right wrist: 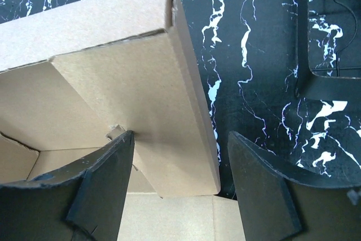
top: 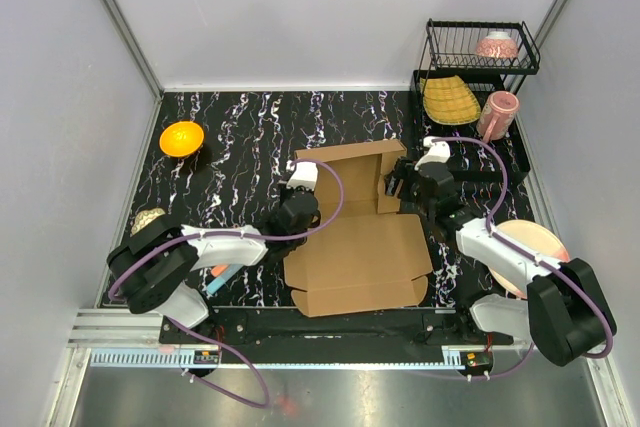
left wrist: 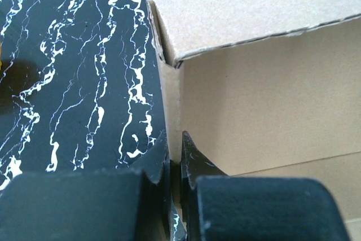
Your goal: Fold the paper box
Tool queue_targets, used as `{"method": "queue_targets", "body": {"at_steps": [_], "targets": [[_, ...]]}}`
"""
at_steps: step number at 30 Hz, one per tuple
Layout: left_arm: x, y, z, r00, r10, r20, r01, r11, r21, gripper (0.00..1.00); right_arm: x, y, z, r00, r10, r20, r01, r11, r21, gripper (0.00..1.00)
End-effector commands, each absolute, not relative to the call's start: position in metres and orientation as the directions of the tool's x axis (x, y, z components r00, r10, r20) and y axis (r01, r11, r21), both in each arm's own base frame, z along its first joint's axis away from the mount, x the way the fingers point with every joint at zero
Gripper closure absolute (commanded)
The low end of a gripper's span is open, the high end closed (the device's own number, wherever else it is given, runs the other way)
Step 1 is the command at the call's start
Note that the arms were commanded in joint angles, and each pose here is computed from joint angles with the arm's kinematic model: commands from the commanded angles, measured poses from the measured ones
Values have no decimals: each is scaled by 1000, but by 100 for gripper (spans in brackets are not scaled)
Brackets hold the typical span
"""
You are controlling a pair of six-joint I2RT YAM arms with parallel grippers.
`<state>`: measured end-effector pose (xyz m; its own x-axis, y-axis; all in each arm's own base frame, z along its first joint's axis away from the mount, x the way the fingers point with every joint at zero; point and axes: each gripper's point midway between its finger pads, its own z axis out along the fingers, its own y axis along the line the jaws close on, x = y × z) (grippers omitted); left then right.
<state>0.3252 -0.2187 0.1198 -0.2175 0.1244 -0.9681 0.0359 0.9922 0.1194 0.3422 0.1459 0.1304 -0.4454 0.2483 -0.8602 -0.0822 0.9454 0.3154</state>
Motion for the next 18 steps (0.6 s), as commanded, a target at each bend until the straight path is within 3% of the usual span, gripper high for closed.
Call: {"method": "queue_targets", "body": {"at_steps": [1, 8, 18], "targets": [[322, -231, 122, -188, 245, -951, 181, 960, 212, 100, 354, 148, 161, -336, 290, -896, -117, 931, 346, 25], [320, -237, 119, -170, 294, -941, 247, 937, 249, 100, 370, 153, 167, -305, 293, -906, -120, 932, 342, 23], [324, -240, 123, -129, 315, -940, 250, 928, 277, 100, 380, 165, 142, -325, 258, -910, -163, 932, 323, 45]]}}
